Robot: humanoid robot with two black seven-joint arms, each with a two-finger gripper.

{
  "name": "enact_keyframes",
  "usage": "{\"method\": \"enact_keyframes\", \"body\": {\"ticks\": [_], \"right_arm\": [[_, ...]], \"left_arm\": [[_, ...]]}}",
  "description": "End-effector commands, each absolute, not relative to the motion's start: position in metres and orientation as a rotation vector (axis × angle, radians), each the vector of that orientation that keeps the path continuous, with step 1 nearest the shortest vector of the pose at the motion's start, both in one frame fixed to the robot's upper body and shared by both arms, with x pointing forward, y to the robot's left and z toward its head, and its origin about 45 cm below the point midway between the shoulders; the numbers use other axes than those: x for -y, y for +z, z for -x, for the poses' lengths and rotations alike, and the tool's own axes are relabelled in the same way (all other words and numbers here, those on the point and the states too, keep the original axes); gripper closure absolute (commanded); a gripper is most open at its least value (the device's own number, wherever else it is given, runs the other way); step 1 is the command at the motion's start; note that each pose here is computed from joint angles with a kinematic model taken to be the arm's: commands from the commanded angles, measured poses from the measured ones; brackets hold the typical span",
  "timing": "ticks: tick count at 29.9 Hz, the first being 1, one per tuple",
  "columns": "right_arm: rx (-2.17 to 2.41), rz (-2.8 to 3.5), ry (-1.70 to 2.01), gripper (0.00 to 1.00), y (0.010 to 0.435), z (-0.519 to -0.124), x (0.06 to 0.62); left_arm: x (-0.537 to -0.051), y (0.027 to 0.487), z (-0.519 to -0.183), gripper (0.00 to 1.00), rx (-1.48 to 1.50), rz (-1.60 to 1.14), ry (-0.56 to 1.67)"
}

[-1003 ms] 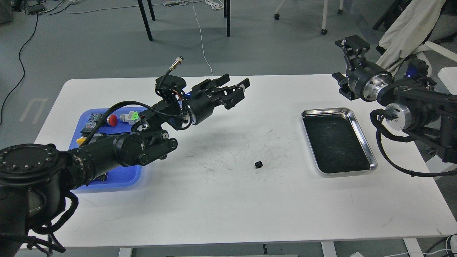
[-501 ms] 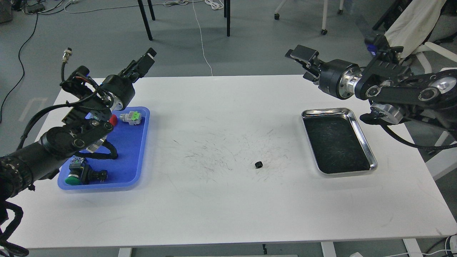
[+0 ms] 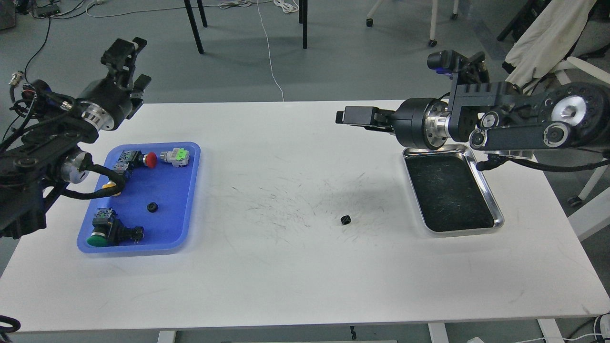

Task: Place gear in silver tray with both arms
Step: 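Reach the right gripper toward the black gear on the table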

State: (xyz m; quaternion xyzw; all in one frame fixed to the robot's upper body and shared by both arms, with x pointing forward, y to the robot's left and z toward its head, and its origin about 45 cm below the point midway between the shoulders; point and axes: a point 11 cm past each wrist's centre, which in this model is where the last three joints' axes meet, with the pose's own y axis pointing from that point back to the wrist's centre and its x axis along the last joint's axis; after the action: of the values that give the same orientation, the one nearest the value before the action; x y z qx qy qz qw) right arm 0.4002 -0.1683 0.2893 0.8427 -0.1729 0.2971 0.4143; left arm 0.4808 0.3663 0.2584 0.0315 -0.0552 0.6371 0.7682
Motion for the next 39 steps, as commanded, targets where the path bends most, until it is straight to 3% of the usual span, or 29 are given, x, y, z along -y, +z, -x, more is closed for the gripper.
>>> {"method": "enact_keyframes", "body": {"ticks": [1, 9, 22, 39], "right_arm": [[0.277, -2.043, 0.849, 0.02, 0.289, -0.392, 0.164], [-0.022, -1.888, 0.992, 0.02, 0.272, -0.378, 0.155], [-0.304, -1.728, 1.079, 0.05, 0.241, -0.368, 0.153], [-0.388, -1.659, 1.094, 0.18, 0.188, -0.370, 0.166]], "left_arm": [[-0.371, 0.263, -0.485, 0.02, 0.035, -0.049, 1.410], [-0.381, 0.267, -0.491, 0.02, -0.187, 0.029, 1.451], [-0.385, 0.262, -0.489, 0.02, -0.203, 0.014, 1.461], [-0.380, 0.263, -0.490, 0.03, -0.208, 0.044, 1.451]]}}
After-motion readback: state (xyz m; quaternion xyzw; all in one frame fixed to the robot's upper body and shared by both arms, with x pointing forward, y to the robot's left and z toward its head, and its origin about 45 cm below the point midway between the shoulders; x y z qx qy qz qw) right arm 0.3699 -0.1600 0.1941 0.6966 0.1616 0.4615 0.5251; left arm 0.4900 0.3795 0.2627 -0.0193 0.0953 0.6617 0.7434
